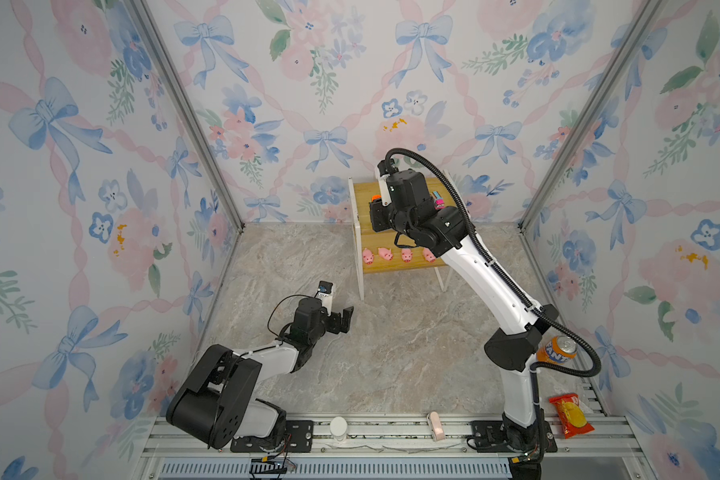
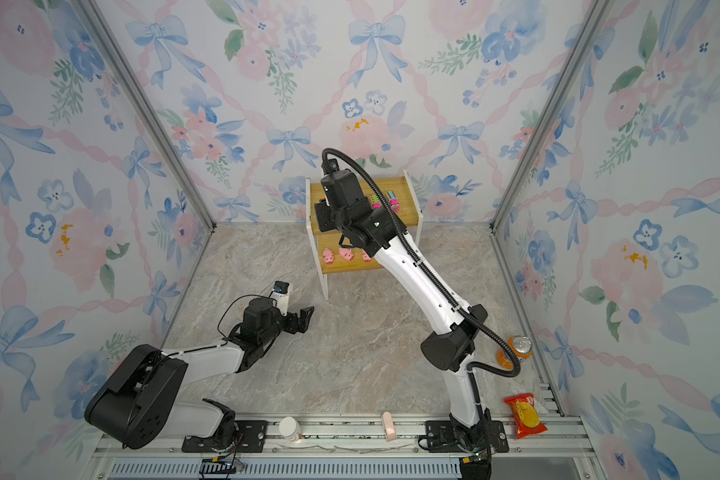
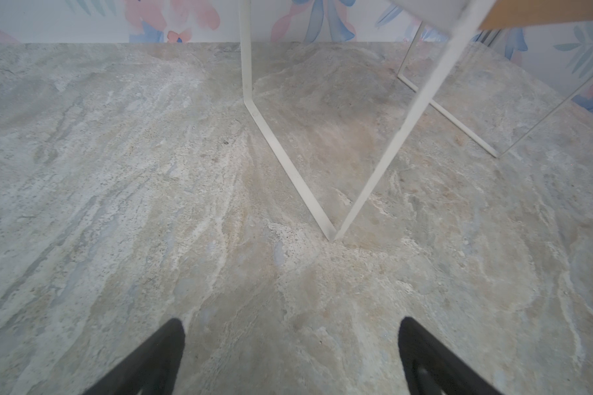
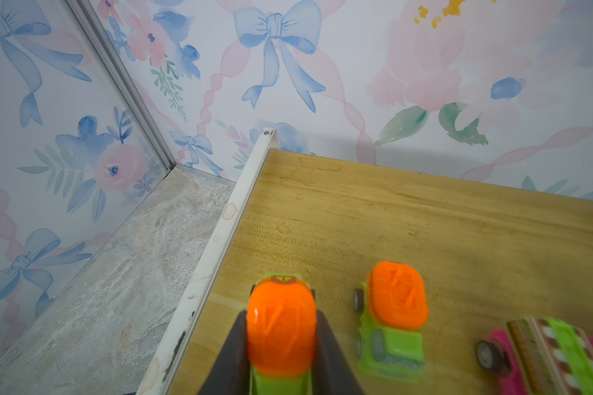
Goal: Place and organize the plastic toys onto the shelf
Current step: 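Lower the truck beside the other orange-topped truck and open the right gripper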
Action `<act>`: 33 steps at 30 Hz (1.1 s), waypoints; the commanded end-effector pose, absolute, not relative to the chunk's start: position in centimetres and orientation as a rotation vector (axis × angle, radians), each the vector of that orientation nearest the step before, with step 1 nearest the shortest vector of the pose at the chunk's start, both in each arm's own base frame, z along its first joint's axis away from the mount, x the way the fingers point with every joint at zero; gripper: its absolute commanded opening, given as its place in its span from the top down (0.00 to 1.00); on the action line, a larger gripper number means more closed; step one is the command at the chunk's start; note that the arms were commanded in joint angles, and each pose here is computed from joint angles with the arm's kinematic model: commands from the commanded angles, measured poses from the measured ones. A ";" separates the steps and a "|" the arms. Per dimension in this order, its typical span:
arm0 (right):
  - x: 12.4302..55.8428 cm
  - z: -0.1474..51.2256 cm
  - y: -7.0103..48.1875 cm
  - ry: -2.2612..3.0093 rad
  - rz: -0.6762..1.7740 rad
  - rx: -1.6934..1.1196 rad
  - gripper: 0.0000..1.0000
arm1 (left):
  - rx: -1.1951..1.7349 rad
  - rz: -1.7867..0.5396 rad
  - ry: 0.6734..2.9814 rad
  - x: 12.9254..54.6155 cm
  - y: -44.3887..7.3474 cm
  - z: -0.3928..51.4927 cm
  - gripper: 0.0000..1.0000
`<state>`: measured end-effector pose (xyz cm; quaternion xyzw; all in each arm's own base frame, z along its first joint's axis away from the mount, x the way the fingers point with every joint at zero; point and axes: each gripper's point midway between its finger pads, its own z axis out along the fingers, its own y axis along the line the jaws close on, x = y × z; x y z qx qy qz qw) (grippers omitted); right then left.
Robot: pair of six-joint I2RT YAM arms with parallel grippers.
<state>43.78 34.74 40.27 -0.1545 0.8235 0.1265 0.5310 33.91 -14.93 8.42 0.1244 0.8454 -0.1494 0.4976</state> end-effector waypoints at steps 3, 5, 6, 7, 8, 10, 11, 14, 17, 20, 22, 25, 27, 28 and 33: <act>45.1 39.1 34.8 1.975 0.281 -0.328 0.85 | 0.290 -0.378 2.057 33.9 -14.9 8.3 0.02; 45.2 38.9 34.9 1.976 0.275 -0.326 0.85 | 0.291 -0.378 2.058 33.8 -14.9 8.3 0.02; 45.3 38.7 34.9 1.977 0.271 -0.326 0.85 | 0.290 -0.378 2.059 33.8 -14.9 8.2 0.02; 45.4 38.6 35.0 1.977 0.271 -0.326 0.85 | 0.289 -0.377 2.058 33.9 -14.9 8.3 0.02; 45.5 38.6 35.0 1.977 0.271 -0.325 0.84 | 0.292 -0.379 2.057 33.8 -15.0 8.3 0.02; 45.7 38.4 35.1 1.977 0.267 -0.324 0.84 | 0.289 -0.376 2.059 33.9 -14.9 8.2 0.02; 45.7 38.2 35.1 1.979 0.262 -0.324 0.84 | 0.290 -0.376 2.059 33.9 -14.9 8.2 0.02; 46.0 38.0 35.1 1.981 0.254 -0.320 0.84 | 0.289 -0.376 2.061 33.9 -14.9 8.2 0.02; 46.2 37.5 35.2 1.989 0.256 -0.324 0.83 | 0.289 -0.375 2.060 33.9 -14.9 8.2 0.02; 46.2 37.4 35.1 1.994 0.253 -0.324 0.82 | 0.290 -0.375 2.061 33.9 -14.9 8.2 0.02; 46.2 37.4 35.2 1.994 0.254 -0.324 0.81 | 0.290 -0.376 2.062 33.9 -14.9 8.1 0.02; 46.2 37.6 35.1 1.990 0.255 -0.326 0.80 | 0.292 -0.378 2.062 33.9 -15.0 8.1 0.02; 46.2 37.6 35.0 1.991 0.250 -0.328 0.79 | 0.294 -0.380 2.063 33.9 -15.0 8.1 0.02; 46.2 37.6 35.0 1.991 0.251 -0.328 0.79 | 0.293 -0.381 2.063 33.9 -15.0 8.1 0.02; 46.2 37.7 34.8 1.991 0.248 -0.326 0.72 | 0.295 -0.386 2.062 33.9 -15.1 8.2 0.02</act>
